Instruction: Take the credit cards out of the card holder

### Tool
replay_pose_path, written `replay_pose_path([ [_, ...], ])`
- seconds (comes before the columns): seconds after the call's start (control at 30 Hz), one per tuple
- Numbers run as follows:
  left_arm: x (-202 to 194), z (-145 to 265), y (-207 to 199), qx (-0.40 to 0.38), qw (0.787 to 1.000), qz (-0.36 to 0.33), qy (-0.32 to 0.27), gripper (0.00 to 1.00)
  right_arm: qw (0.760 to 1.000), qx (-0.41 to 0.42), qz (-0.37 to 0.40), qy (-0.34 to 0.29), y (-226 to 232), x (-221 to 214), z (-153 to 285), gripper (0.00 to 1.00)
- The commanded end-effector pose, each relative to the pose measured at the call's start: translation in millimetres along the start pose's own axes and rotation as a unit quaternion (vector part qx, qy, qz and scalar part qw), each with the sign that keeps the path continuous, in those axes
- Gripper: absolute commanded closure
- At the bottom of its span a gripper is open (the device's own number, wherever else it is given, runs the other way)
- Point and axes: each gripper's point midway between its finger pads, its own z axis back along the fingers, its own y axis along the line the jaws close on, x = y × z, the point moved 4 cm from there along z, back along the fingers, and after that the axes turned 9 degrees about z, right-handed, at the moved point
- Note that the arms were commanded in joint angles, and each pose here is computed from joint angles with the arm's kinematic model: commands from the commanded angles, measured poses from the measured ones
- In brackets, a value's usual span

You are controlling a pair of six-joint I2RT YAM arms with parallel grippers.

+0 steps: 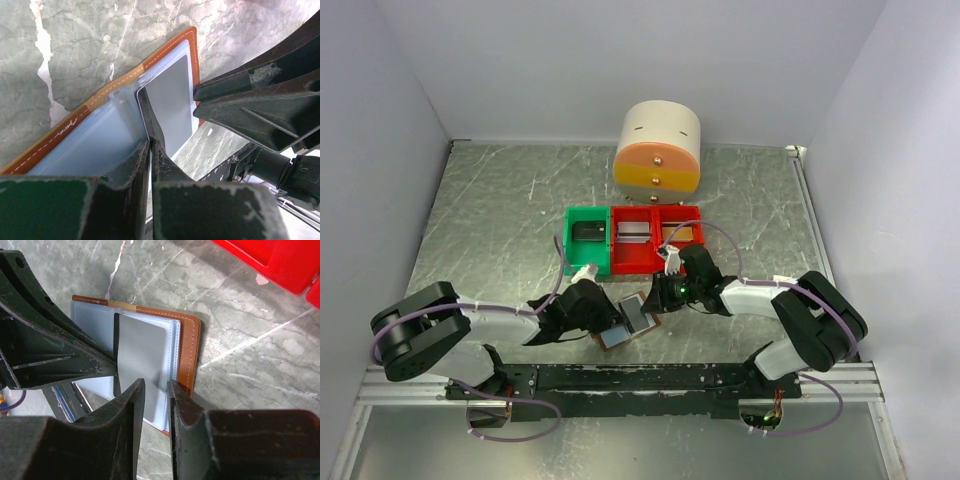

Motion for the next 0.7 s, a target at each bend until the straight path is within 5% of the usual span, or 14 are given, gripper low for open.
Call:
replay_pose_path([
  [0.0, 2, 4, 11, 0.021, 1.0, -0.013, -0.009, 0.87, 0.999, -0.021, -0.01, 0.025, -7, -12, 1, 0.75],
  [0.4, 1, 4, 9, 0.025, 0.999, -0.023, -0.005, 0.86, 0.997, -0.001, 0.0, -0.071, 24, 43, 23, 0.67],
  [0.67, 2, 3, 8, 0.025, 0.999, -0.021, -0.006, 0.86, 0.999, 0.041, -0.005, -0.024, 22, 20, 8, 0.67],
])
